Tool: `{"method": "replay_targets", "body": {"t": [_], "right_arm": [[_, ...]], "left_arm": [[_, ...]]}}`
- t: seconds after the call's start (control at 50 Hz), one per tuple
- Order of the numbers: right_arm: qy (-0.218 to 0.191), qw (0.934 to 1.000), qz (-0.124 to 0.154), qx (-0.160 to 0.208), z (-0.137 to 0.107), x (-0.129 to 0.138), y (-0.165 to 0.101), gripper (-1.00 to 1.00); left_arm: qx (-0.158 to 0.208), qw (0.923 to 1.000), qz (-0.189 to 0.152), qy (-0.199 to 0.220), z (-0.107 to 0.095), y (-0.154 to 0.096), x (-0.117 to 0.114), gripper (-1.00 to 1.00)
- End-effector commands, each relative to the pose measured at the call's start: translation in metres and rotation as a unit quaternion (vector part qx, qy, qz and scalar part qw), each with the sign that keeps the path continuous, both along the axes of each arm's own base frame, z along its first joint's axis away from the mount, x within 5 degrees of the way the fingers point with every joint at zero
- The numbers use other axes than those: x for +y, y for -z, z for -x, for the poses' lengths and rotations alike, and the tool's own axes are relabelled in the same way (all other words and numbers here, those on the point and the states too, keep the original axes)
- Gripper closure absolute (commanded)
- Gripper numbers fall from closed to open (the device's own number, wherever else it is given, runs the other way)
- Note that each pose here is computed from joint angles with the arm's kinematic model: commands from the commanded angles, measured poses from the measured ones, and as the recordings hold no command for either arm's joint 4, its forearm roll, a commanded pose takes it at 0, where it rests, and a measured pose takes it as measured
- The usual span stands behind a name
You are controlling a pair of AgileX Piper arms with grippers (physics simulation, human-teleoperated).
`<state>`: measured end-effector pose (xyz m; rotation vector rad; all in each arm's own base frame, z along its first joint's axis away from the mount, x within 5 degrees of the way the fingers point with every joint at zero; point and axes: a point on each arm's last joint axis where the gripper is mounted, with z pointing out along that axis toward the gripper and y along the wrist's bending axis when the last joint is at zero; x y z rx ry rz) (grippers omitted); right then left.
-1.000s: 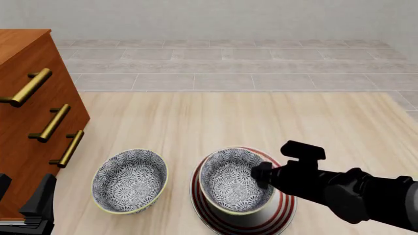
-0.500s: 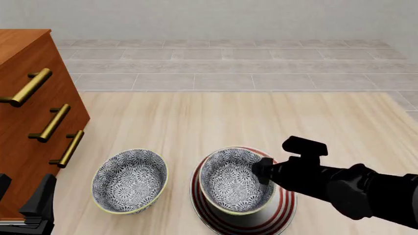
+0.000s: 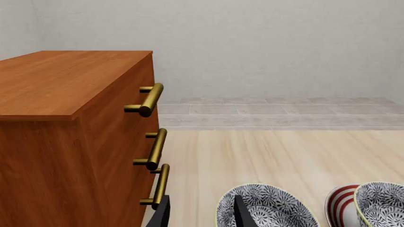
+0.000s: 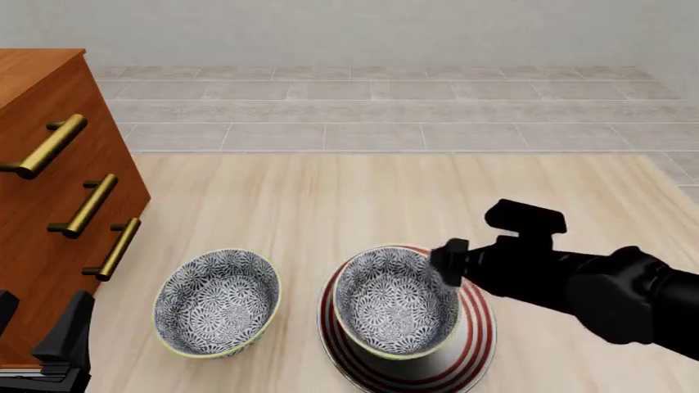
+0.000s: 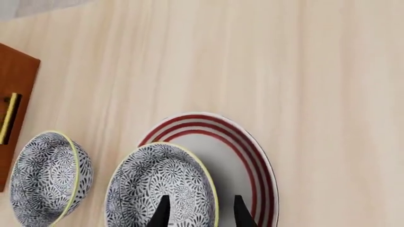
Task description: Pick up the bowl and put it in the front on the plate.
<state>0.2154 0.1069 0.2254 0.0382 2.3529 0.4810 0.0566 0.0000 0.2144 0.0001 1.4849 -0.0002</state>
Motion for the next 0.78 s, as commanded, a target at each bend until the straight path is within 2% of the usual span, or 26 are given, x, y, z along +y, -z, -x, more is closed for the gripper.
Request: {"method": "replay_targets", "body": {"t": [0.02,0.56,0.78], "right_arm": [[-0.001,0.9999,0.004,-0.016,0.001,-0.005,-0.023,-1.0],[0.013,0.997,0.015,-0.074,0.002,-0.026,-0.092,-1.0],[0.031,0.9939,0.01,-0.105,0.009,-0.038,-0.119,-1.0]], "left_arm": [[0.0,1.0,0.0,0.0,0.0,0.0,0.0,-1.0],[0.0,1.0,0.0,0.0,0.0,0.0,0.0,-1.0],[0.0,1.0,0.0,0.0,0.0,0.0,0.0,-1.0]]}}
